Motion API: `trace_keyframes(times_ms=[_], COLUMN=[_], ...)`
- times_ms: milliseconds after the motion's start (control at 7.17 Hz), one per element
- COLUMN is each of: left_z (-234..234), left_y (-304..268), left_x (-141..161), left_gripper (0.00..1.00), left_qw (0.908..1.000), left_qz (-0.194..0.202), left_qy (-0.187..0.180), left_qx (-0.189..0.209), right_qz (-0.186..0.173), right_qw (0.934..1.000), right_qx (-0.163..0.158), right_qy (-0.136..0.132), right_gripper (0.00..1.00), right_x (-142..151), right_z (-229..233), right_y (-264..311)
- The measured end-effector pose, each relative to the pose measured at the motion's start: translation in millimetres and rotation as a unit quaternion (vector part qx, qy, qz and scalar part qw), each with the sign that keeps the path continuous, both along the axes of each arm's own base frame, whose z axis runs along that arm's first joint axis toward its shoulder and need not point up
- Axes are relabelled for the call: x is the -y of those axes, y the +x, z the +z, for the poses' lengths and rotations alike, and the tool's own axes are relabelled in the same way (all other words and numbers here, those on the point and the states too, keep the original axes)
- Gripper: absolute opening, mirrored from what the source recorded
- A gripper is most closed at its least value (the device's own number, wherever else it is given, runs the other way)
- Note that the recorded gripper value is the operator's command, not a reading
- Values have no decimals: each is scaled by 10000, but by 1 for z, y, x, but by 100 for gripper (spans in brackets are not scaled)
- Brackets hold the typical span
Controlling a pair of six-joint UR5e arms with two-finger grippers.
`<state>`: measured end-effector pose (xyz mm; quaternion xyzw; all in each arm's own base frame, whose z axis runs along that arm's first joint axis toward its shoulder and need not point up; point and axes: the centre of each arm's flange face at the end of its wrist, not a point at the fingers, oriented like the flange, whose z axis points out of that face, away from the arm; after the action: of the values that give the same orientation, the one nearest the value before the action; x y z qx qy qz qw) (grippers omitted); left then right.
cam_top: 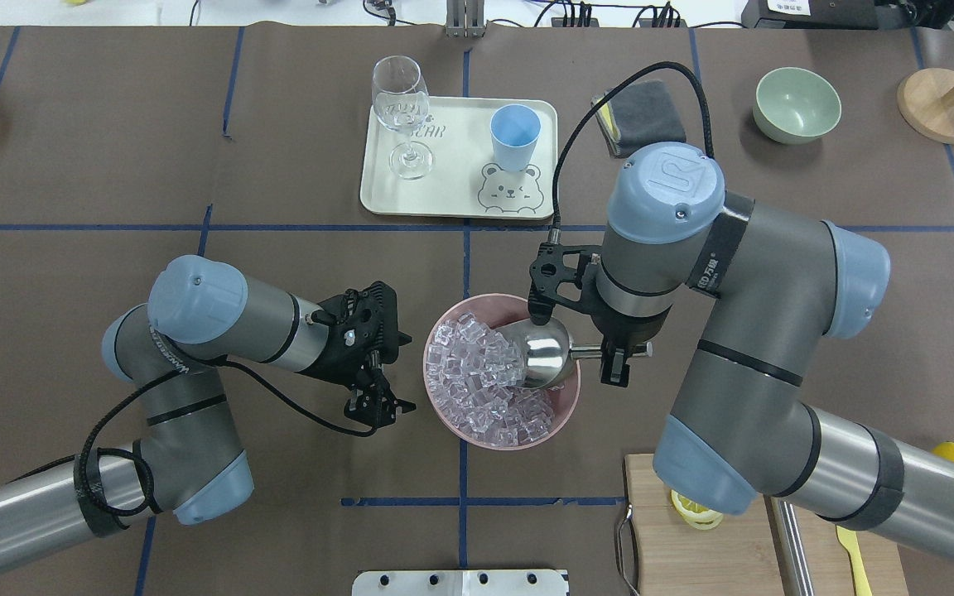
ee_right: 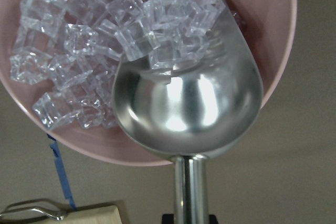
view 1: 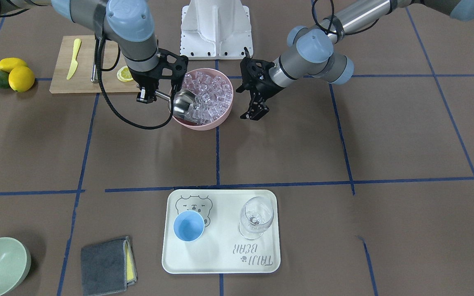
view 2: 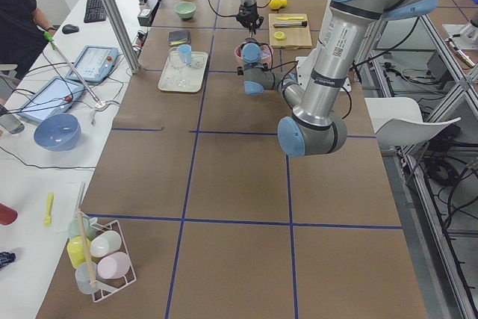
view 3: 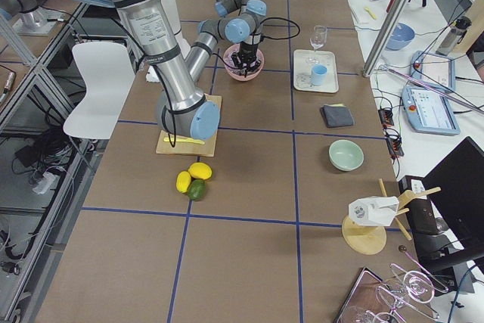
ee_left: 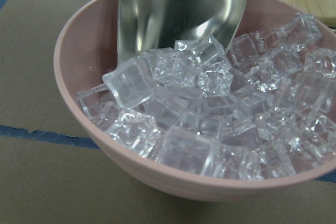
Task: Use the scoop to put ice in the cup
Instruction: 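Drag the scoop through the ice and tilt it up to load cubes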
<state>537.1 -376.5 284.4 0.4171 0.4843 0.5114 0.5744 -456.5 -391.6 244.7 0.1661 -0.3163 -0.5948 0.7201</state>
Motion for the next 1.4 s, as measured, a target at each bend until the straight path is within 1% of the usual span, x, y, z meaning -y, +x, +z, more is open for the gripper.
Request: trace_keyframes(times_ms=[419,698,1116,1395], left_z=[-3,-6,-8,-8], left_y=[0,0,-1,-2], left_x=[0,1,1,1], left_gripper=[100,100,100,100], left_qw=[10000,10000,10000,10000], left_qz=[-3,-9,-17,-16], left_qy=[-1,-8,-4,-8], left_qx=[-23,-44,-62,-61], right_qz=[-32,-80,-167,-203], right_qw=[9991,9978,9952,9934], right_qx=[413,644,941,1104], right_qy=[-131,-121,-223,-226], right_gripper=[0,0,0,0], right_x=[-2,-3,0,2], right_z=[-2,4,7,12], right_y=[9,14,23,29])
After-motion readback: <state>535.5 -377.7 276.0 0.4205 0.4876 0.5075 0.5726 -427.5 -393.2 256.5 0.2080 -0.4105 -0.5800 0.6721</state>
